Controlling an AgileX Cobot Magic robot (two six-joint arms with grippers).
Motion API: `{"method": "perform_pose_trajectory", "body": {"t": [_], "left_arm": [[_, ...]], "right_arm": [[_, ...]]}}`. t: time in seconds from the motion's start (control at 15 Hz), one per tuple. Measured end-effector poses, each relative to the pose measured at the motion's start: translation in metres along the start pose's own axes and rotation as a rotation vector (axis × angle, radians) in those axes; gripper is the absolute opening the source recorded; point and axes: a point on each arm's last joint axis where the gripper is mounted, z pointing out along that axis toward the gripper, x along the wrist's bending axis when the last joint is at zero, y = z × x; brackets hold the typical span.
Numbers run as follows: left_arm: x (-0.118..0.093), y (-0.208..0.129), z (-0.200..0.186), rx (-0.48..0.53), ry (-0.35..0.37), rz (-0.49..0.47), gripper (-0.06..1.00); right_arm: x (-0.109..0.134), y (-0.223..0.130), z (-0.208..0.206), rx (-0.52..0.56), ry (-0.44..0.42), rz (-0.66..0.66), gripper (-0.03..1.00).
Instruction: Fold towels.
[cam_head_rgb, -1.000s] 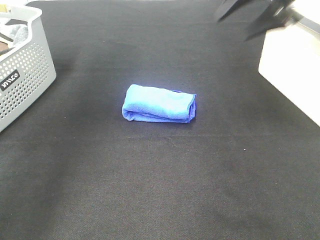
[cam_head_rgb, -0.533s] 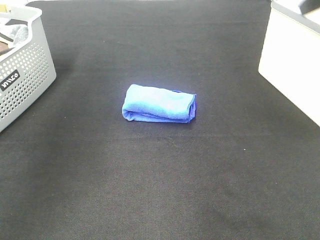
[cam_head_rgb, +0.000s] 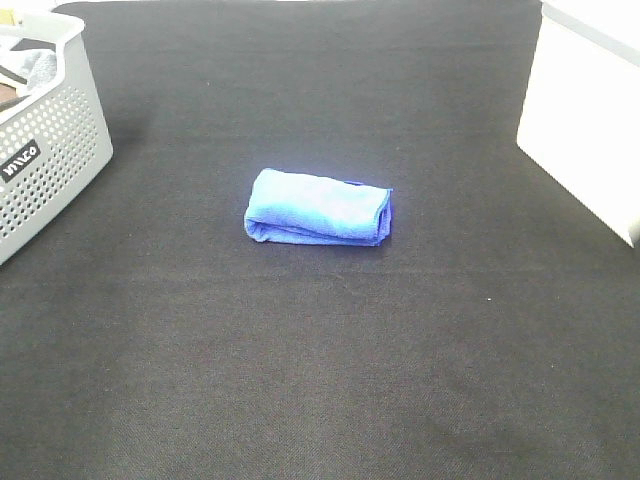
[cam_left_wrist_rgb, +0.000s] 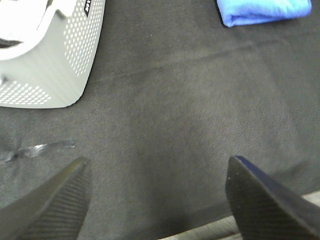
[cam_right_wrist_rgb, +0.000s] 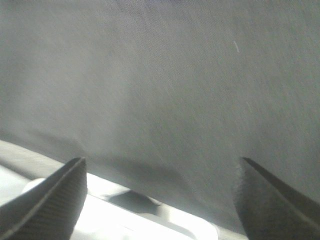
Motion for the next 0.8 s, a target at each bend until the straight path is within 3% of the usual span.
{"method": "perform_pose_trajectory", "body": {"t": [0.33,0.6,0.8], "left_arm": [[-0.006,-0.078,-0.001,-0.137,-0.063,0.080,0.71],[-0.012,-0.089,0.012,-0.147,-0.120,0.179,0.71],[-0.015,-0.085,0.013,-0.192,-0.143,0.187,0.71]], "right_arm": [[-0.003,-0.069,-0.011,-0.194,-0.129,-0.094,0.75],[-0.009,-0.091,-0.007,-0.227,-0.201,-0.133,0.75],[-0.009,-0.092,-0.007,-0.225,-0.200,-0.128,0.75]]}}
